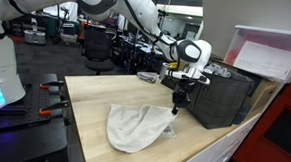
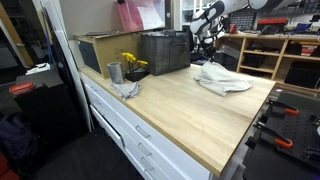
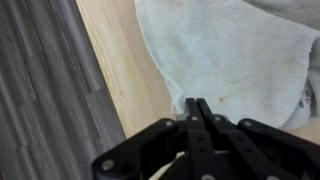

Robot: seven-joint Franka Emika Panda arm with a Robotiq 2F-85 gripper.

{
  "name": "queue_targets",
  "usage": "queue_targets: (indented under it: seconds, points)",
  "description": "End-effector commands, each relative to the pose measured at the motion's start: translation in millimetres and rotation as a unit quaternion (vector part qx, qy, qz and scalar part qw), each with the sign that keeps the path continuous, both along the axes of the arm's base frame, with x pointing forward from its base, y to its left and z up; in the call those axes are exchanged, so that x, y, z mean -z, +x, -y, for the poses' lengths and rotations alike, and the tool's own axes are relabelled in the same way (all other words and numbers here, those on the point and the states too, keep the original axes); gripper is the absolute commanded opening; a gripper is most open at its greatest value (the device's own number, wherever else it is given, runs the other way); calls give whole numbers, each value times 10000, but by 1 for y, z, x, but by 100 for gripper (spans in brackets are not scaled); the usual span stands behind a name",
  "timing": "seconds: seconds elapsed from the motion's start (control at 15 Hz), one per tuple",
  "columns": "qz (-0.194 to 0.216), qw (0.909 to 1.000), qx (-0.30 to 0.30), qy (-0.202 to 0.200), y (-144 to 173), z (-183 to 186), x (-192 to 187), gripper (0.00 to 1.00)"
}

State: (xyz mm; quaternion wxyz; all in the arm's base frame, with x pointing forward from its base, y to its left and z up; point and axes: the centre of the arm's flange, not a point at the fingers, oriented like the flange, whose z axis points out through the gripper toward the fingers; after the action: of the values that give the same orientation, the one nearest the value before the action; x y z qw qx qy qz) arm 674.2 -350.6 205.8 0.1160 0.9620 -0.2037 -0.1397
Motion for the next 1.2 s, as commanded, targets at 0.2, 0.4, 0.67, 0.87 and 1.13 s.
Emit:
queue_targets:
  seconds: [0.2,0.4,0.67,0.87,1.13]
  points:
    - [103,9890,1269,-756,1,29,-3,1]
    - [154,9785,1798,-999,-3,34,-2,30]
    - [295,9640,2308,-1287,-8,29,-4,48]
    - [369,9618,2433,-1202,-9,13,-10,71]
    - [332,9771,2079,-301,-7,-32,-11,99]
